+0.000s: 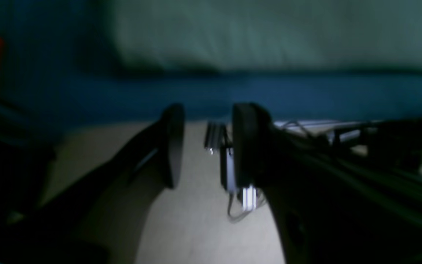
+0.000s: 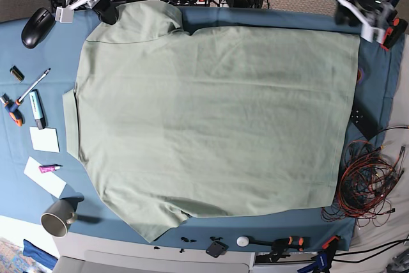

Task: Fold the T-shirt properly
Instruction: 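Grasp the shirt's shoulder edges with both grippers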

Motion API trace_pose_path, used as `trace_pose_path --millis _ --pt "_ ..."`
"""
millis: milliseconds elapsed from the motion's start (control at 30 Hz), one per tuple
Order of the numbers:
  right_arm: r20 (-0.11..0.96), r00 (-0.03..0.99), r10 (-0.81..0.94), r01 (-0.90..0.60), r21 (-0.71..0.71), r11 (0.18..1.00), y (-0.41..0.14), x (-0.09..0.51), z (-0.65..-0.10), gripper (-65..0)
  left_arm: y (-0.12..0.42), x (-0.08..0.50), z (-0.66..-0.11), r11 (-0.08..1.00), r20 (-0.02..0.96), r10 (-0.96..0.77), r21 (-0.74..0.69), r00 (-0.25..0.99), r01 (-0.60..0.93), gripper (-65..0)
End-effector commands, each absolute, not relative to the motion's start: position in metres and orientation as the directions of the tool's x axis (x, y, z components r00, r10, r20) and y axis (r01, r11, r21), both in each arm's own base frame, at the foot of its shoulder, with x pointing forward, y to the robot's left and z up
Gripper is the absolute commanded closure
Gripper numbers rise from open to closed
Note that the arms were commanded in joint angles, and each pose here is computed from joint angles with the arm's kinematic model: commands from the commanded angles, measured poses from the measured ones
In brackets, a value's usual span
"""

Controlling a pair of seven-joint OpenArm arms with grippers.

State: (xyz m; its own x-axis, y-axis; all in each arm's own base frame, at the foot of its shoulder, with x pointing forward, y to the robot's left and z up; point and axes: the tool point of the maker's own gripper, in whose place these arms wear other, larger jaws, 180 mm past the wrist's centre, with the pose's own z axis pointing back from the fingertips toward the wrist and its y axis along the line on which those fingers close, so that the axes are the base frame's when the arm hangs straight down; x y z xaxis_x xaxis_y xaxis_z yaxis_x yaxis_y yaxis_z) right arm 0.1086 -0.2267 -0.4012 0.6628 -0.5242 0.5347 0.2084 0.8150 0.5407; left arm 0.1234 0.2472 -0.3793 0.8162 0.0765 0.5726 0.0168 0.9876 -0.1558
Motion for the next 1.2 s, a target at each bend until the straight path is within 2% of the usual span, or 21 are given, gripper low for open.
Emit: trace_pose_path --millis 0,167,333,700,1167 --pt "0.494 0.717 -0.491 0.230 0.496 0.837 -0.228 0.094 -0.411 0.0 0.258 0.130 -0.366 0.989 0.607 0.076 -0.144 0.791 0.015 -23.0" --pt "0.497 0.715 -0.492 0.230 0.497 0.837 -0.229 0.095 -0.411 0.0 0.297 0.141 -0.353 0.993 0.631 0.106 -0.110 0.768 -0.047 -22.3" --pt "0.497 0.715 -0.492 0.230 0.497 0.837 -0.229 0.095 -0.411 0.0 0.319 0.159 -0.364 0.981 0.621 0.180 -0.167 0.763 -0.096 -22.1" --pt "0.497 0.715 -0.492 0.230 0.497 0.837 -0.229 0.095 -0.411 0.0 0.305 0.167 -0.376 0.922 0.557 0.272 -0.383 0.785 -0.048 -22.1" --pt "0.498 0.714 -0.492 0.230 0.497 0.837 -0.229 0.095 -0.411 0.0 0.295 0.168 -0.370 0.904 0.564 0.268 -0.428 0.781 -0.001 -22.1"
